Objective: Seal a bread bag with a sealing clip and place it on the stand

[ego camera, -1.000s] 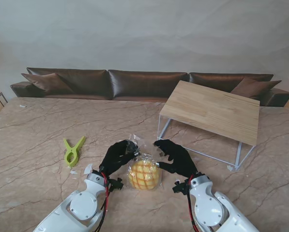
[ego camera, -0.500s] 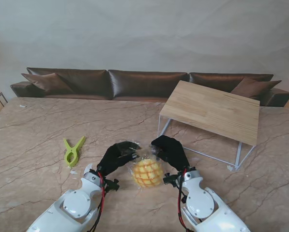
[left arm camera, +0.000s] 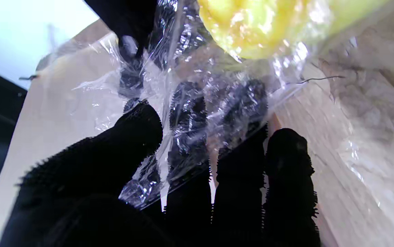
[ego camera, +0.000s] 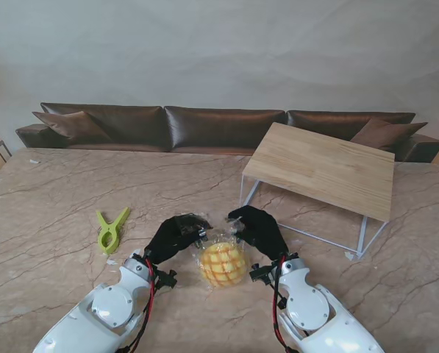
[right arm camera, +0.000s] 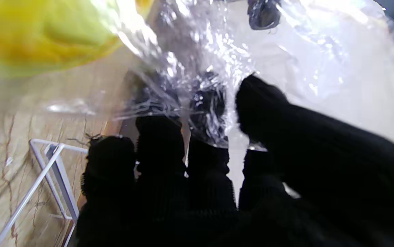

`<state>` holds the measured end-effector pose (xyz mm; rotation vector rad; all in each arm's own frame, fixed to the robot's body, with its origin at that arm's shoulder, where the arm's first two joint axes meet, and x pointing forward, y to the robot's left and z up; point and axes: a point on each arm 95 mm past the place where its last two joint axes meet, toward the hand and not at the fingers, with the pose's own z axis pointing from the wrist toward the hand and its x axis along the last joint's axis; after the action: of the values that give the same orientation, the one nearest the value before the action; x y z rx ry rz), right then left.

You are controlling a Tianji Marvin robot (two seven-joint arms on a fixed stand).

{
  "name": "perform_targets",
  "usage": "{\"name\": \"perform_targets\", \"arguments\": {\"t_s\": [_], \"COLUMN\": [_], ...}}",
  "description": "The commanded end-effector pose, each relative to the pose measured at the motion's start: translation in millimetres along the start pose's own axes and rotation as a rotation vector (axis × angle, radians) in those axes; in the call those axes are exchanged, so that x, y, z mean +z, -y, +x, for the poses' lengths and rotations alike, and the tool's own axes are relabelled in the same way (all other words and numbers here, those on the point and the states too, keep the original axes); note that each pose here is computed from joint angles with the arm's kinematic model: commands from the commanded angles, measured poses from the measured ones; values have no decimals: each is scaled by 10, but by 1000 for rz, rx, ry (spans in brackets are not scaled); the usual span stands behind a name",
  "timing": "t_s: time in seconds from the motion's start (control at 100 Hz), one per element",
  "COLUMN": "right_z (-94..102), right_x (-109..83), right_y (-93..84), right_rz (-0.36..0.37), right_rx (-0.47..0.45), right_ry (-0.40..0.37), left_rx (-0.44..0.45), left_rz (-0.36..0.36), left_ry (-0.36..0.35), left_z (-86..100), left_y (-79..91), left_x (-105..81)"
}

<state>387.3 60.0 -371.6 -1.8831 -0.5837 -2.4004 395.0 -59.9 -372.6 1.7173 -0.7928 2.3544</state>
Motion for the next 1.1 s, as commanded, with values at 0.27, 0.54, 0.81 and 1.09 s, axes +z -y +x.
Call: {"name": "perform_targets", "arguments": {"t_s": [0.27,0.54,0.81,1.09], "right_z": [24,25,26,35], "right_x": [-22,4,6,16], "right_y": [9,54,70,37], "right_rz": [56,42,27,-52], "right_rx": [-43,36,61,10], "right_ry": [-26,-68,-70,-71], "left_rx": [53,84,115,121], "left_rz": [-19,-60,-90,-47], "left_ry": [-29,-40,-77,-73], "left_z": [111,143,120,34], "left_y": [2,47,65,123], "left_x": [74,90,38,-20]}}
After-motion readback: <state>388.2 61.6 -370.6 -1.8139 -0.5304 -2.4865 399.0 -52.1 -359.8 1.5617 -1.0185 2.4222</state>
